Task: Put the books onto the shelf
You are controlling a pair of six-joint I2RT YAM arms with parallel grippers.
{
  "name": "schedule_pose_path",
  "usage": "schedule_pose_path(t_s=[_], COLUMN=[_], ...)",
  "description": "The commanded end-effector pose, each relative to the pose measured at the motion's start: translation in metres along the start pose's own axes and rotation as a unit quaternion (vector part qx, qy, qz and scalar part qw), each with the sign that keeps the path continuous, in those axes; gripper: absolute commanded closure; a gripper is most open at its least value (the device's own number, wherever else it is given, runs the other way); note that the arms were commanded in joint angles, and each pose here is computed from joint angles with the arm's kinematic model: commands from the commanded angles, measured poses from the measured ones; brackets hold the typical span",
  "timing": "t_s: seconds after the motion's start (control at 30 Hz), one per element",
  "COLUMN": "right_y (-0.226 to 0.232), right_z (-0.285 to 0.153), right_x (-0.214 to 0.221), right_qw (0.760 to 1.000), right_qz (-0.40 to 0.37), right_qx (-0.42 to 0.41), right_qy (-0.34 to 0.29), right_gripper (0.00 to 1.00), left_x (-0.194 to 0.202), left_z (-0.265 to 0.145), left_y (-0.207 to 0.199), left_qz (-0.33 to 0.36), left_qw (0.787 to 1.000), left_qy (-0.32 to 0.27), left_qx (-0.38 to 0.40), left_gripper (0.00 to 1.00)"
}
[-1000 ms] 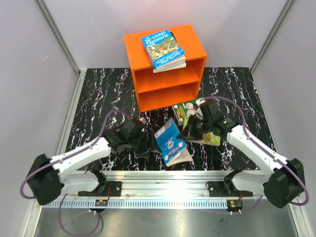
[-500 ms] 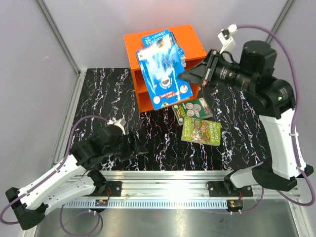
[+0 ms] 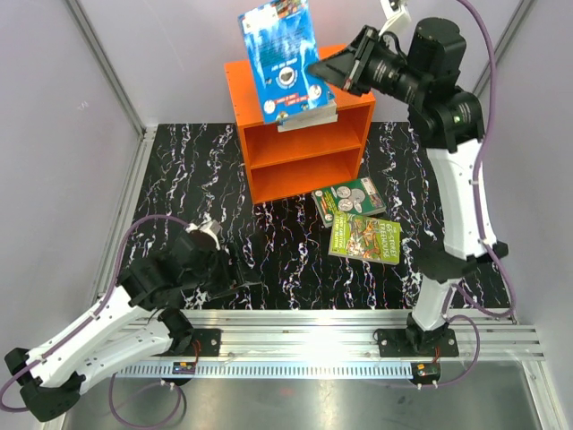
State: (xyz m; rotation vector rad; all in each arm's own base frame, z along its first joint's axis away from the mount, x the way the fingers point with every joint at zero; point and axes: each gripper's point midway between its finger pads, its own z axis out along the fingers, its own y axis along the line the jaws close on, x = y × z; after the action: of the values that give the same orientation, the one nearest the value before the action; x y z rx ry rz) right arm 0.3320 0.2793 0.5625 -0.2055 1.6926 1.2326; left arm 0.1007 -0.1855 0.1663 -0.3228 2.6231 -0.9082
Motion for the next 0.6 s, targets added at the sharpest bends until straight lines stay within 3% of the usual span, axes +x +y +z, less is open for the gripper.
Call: schedule_pose_path(t_s=[0.0, 0.1, 0.3, 0.57], right_y=[0.013, -0.020, -0.078, -0.091], right_z=[-0.008, -0.003, 0.033, 0.042], right_x=[-0.076, -0.092, -0.064, -0.019], right_qw=[0.989, 0.988, 0.996, 0.992], right_qz=[-0.068, -0.062, -0.036, -0.008], right_qx=[-0.056, -0.041, -0.060, -0.117], right_qy=[-0.122, -0.135, -0.050, 0.051], right_gripper=[1.00, 1.00, 1.00, 1.00], left_x=[-0.011, -0.011, -0.008, -0.008], left_z=[-0.014, -0.018, -0.021, -0.019], left_y=[-0.013, -0.010, 0.003, 0.010], left_qz=[-0.003, -0.011, -0.025, -0.051], left_qw=[1.000, 1.000, 0.999, 0.998], left_qy=[-0.023, -0.027, -0.032, -0.039], left_qx=[0.012, 0.008, -0.009, -0.018], left_gripper=[0.25, 0.25, 0.25, 0.25])
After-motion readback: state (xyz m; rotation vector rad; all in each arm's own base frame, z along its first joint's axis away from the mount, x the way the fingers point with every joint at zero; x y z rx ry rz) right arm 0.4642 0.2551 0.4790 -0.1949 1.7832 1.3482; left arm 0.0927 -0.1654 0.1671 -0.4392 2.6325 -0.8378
